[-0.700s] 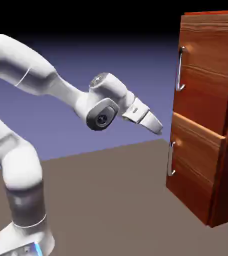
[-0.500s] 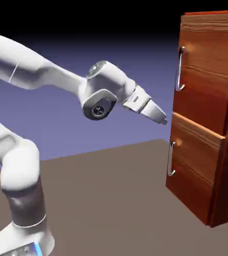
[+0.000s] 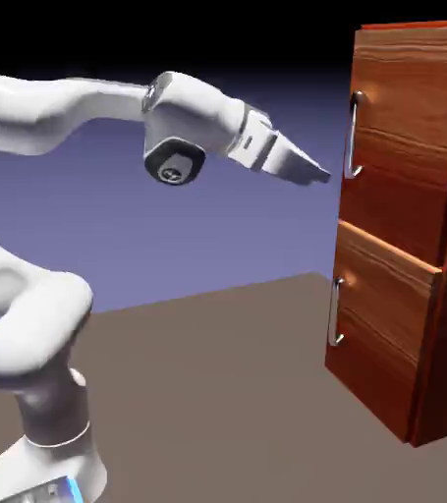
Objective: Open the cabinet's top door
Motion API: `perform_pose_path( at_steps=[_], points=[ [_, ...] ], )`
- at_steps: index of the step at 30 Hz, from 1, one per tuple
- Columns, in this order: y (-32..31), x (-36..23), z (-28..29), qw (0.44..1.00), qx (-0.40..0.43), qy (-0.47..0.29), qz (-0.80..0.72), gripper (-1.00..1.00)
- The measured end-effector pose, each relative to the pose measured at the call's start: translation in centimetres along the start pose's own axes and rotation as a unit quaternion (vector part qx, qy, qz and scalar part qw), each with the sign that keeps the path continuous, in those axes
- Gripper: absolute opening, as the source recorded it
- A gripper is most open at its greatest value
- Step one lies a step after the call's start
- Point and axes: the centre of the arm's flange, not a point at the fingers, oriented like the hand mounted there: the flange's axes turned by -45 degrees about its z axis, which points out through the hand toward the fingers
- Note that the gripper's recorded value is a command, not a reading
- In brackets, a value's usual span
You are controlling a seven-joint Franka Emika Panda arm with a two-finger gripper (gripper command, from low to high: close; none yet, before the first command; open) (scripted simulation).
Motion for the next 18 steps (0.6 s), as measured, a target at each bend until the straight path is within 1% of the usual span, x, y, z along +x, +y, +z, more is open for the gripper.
perform_pose_path(
  at_steps=[9,18],
  points=[
    [-3.0,1.7,-1.2,0.997,0.008,0.071,0.0,0.0],
    [-7.0,1.7,0.8,0.991,0.022,0.133,-0.022,0.0]
  ],
)
